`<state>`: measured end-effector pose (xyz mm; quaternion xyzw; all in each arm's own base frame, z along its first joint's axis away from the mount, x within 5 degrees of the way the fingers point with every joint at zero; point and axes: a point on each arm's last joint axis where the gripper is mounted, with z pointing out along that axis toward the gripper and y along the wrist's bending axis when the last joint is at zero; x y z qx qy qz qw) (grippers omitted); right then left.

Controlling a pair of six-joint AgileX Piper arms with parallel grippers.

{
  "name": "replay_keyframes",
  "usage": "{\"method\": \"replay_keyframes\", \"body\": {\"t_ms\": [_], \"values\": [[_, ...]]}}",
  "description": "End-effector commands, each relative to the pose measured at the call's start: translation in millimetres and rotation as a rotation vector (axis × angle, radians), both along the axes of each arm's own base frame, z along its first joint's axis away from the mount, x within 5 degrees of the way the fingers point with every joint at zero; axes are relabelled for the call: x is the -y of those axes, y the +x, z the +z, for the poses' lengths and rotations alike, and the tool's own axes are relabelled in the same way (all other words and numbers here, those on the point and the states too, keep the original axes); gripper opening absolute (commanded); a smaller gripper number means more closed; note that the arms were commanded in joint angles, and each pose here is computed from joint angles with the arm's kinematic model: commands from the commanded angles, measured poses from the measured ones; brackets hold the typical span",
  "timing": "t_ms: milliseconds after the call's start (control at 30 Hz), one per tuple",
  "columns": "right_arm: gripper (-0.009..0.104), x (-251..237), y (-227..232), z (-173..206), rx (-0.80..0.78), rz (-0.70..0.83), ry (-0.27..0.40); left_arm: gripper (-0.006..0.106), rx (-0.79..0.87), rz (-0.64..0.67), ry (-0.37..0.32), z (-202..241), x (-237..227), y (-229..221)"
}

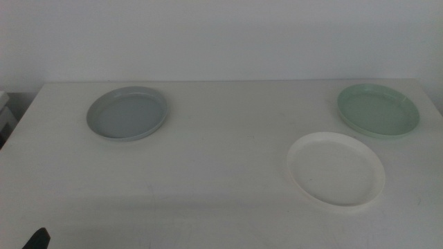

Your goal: Stack the three bowls on top of each other.

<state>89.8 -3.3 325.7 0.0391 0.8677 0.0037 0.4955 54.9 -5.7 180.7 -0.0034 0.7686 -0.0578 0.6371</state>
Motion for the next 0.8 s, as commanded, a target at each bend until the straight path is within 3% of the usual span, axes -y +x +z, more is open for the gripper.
{"method": "replay_keyframes", "body": {"t_ms": [0, 400, 567, 767], "values": [[0.056, -1, 20, 20, -0.022, 0.009, 0.025, 0.105, 0.094, 0.01, -0.03, 9, -1, 0], [0.056, 1, 127, 28, -0.283, 0.008, 0.037, 0.105, 0.094, 0.01, -0.03, 9, -1, 0], [0.056, -4, 170, 8, -0.386, 0.013, 0.124, 0.105, 0.094, 0.01, -0.03, 9, -1, 0], [0.056, -7, 213, -42, -0.556, 0.004, 0.191, 0.105, 0.094, 0.01, -0.03, 9, -1, 0]]}}
